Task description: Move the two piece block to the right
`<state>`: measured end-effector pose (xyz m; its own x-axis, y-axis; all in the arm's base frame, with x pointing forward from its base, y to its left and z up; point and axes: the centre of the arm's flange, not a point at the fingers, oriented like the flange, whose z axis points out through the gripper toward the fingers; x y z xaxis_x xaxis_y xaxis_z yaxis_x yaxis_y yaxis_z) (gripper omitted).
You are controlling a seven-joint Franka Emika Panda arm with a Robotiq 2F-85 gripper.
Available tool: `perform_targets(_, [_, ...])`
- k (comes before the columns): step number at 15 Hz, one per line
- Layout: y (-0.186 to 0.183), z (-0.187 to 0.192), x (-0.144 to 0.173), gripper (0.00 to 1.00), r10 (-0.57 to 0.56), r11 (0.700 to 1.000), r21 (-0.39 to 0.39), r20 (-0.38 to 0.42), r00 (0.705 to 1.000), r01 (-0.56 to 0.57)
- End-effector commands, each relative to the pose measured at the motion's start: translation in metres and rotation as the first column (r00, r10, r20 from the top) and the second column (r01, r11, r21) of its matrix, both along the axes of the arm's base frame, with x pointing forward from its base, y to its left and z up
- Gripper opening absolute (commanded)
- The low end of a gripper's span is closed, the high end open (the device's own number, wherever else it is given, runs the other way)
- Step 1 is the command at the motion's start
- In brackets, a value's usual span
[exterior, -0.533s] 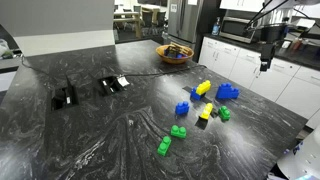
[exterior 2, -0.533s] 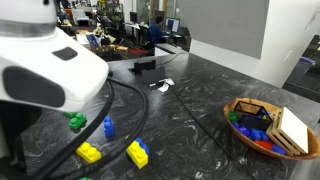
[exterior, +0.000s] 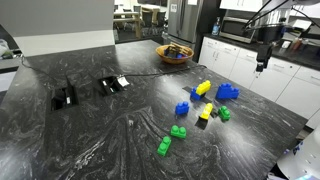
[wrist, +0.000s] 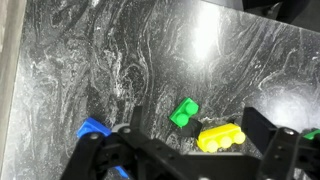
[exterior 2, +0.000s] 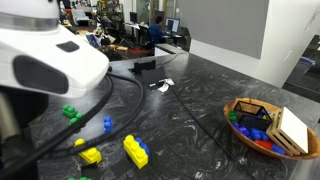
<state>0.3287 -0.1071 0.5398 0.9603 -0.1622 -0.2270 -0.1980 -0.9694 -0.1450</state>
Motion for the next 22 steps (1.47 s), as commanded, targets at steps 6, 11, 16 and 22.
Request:
perform_targets(6, [0.077, -0.013, 0.106, 1.00, 0.037, 0.969, -0.248, 0.107, 0.994, -0.009])
perform_targets(11, [0.091, -0.024, 0.125, 1.00, 0.003, 0.959, -0.282, 0.126, 0.992, 0.033])
perform_targets(16, [0.091, -0.023, 0.130, 1.00, -0.004, 0.955, -0.293, 0.129, 0.992, 0.042])
perform_targets(22, [0.125, -0.035, 0.155, 1.00, -0.118, 0.948, -0.289, 0.076, 0.990, 0.135])
